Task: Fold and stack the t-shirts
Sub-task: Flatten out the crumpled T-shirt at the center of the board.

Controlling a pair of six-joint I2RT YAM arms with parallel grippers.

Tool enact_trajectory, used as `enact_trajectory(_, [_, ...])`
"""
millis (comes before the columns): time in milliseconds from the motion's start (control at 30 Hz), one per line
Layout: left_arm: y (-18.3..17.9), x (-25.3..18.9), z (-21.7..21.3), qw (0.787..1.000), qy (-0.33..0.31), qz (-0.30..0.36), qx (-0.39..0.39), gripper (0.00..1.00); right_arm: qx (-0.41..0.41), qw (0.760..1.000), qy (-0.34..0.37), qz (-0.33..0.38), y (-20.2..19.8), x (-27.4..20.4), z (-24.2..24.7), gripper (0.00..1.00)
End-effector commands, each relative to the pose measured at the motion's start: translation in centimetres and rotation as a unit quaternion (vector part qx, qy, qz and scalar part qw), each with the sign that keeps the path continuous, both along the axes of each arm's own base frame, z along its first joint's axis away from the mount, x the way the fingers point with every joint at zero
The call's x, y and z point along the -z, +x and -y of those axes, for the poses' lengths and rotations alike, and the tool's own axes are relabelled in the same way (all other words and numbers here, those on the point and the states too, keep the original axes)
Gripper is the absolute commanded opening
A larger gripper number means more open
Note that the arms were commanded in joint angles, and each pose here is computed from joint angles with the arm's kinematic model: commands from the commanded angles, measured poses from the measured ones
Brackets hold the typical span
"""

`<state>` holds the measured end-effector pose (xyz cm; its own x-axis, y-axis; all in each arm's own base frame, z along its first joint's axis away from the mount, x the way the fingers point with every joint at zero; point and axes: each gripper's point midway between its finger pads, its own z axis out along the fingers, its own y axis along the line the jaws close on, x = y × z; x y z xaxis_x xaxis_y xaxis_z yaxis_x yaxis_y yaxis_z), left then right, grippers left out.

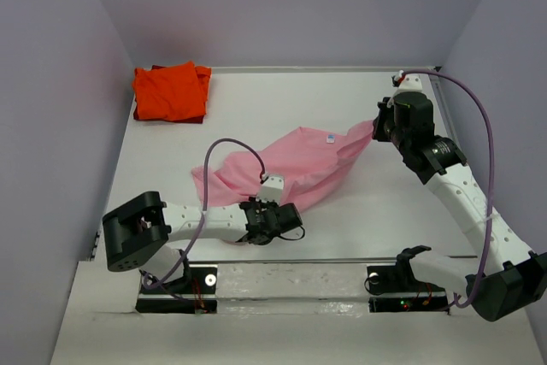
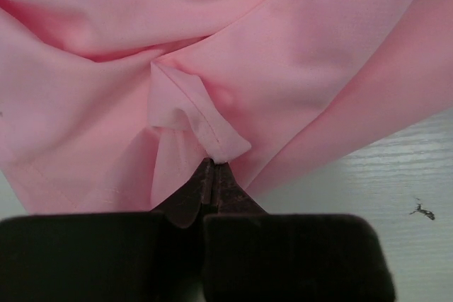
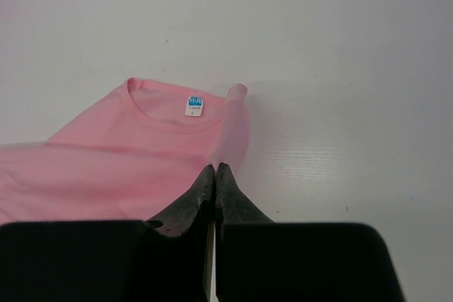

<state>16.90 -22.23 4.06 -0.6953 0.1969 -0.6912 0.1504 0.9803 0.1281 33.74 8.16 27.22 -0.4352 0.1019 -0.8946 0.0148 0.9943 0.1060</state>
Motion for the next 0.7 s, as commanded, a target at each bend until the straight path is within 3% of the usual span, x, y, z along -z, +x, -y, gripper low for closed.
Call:
enact_trajectory(0, [1.2, -1.6, 0.6, 1.000, -0.004, 0.030, -0.008, 0.00, 0.003, 0.999, 0.015, 0.036, 0.3, -2.0, 0.0, 0.00])
enact_trajectory(33, [1.2, -2.0, 0.6, 0.999, -0.005, 0.032, -0.008, 0.02, 0.005, 0.999, 0.015, 0.038, 0.3, -2.1, 0.1, 0.00])
enact_trajectory(67, [1.5, -2.6, 0.9, 0.999, -0.010, 0.039, -0.010, 0.17, 0.007, 0.999, 0.015, 0.038, 0.3, -2.1, 0.2, 0.00])
enact_trajectory(167, [1.8, -4.2, 1.1, 0.998, -0.021, 0.050, -0.012, 0.51, 0.006, 0.999, 0.014, 0.039, 0.3, -2.2, 0.2, 0.00])
enact_trajectory(233, [2.0, -5.1, 1.2, 0.998, -0.029, 0.058, -0.012, 0.59, 0.006, 0.999, 0.014, 0.038, 0.3, -2.1, 0.1, 0.00])
enact_trajectory(300, [2.0, -5.6, 1.3, 0.997, -0.035, 0.062, -0.011, 0.63, 0.006, 0.999, 0.013, 0.035, 0.4, -1.9, 0.1, 0.00])
enact_trajectory(667, [2.8, -3.8, 2.4, 0.998, -0.025, 0.060, -0.007, 0.63, 0.006, 0.999, 0.013, 0.038, 0.3, -2.2, 0.2, 0.00])
